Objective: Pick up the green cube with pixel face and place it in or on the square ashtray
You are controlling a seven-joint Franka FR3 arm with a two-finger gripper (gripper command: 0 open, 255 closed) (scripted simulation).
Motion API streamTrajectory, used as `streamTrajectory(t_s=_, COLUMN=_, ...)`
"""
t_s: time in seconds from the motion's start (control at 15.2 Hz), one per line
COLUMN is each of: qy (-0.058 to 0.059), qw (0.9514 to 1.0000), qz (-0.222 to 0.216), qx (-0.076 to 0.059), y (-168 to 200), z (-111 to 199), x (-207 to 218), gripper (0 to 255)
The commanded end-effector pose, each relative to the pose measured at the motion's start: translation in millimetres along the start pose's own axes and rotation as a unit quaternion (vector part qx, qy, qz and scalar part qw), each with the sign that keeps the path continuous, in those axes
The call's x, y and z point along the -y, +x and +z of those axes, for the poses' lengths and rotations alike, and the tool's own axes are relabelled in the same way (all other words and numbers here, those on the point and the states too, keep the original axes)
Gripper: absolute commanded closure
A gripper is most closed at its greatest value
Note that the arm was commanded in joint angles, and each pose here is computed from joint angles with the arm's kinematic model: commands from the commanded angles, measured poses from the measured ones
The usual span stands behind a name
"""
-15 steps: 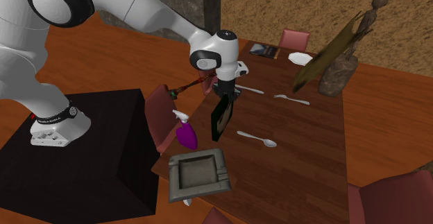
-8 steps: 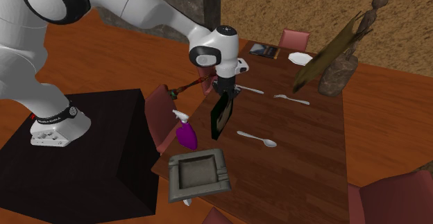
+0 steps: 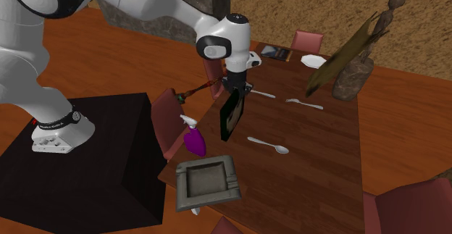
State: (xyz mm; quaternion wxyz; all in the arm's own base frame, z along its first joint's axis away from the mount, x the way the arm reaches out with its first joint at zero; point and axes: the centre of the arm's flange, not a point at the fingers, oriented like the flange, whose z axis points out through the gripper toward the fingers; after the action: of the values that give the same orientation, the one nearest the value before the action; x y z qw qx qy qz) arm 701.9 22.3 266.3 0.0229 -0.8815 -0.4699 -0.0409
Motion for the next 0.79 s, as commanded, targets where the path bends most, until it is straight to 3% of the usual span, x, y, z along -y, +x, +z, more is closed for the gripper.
streamTrajectory(t_s=0.0, qy=-0.001, qw=1.0000, qz=0.000, qx=0.000, y=2, z=-12, x=0, gripper=255)
streamTrajectory(t_s=0.73, qy=-0.001, qw=1.0000, qz=0.000, qx=0.000, y=7, z=-67, x=0, gripper=255)
